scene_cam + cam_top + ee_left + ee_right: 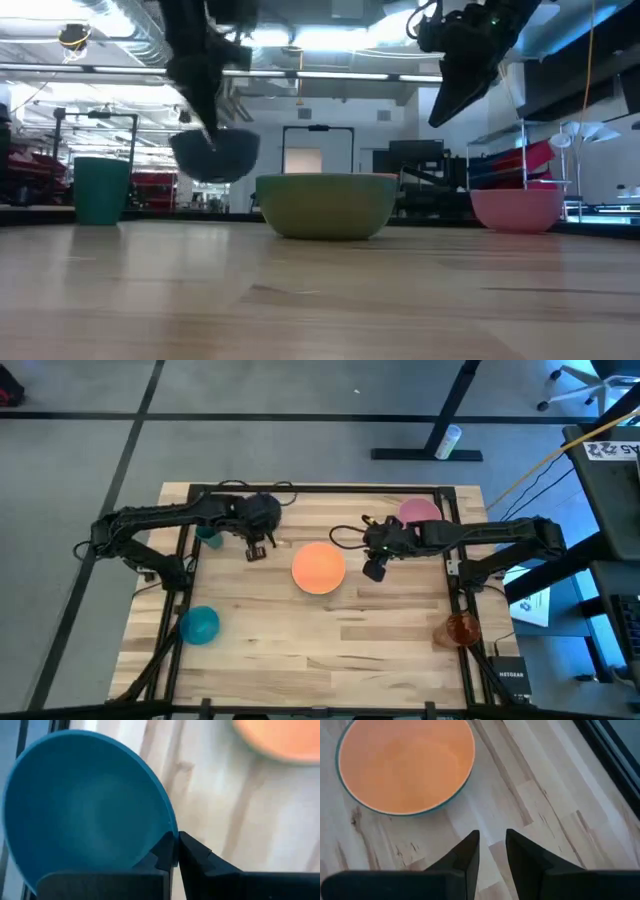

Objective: Nest bowls inside each other
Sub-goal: Stack the blue bowl on top of the orange bowl

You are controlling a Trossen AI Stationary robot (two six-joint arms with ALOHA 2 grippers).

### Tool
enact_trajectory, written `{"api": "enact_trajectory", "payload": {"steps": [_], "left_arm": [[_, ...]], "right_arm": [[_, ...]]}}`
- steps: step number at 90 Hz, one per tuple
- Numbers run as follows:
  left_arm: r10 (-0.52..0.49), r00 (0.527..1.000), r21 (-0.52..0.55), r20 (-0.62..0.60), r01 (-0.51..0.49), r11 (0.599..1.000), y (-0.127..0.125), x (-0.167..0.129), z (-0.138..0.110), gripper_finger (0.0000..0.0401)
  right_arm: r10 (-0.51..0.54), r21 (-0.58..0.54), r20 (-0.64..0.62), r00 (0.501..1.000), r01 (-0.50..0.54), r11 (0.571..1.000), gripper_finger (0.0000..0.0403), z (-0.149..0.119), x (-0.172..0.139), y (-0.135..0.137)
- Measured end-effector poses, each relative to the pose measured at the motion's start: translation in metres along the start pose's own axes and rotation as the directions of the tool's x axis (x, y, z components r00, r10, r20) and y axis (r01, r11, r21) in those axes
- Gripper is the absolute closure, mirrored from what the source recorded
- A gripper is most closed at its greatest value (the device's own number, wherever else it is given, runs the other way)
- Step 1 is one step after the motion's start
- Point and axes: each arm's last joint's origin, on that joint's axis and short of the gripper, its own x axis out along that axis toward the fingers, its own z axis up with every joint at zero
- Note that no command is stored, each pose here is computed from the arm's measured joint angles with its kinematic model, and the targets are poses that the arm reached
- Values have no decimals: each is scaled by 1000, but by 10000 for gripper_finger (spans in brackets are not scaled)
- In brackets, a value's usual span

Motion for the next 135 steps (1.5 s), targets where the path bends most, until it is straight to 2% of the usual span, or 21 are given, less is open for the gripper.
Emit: {"api": "enact_trajectory", "payload": {"steps": [12,31,44,60,102,135], "left_arm": [[-41,995,30,89,38,999,-13,-7,15,401],[-93,992,81,88,86,993,-31,-1,34,401],[-141,985,130,100,127,983,-40,-3,46,401],[-161,977,146,141,140,979,-46,-12,59,401],[-209,965,197,159,176,964,-79,-16,80,401],[-248,959,213,134,217,953,-100,-7,89,401]], "right_arm": [[-14,-13,14,1000,14,1000,342,1,-1,-4],[-21,29,114,993,18,999,398,-11,-11,-26],[31,82,228,973,-51,995,394,-25,-21,-41],[12,151,270,963,-54,987,402,-42,-27,-52],[4,167,281,960,-53,985,402,-47,-24,-53],[1,165,278,961,-49,985,402,-48,-24,-53]]}}
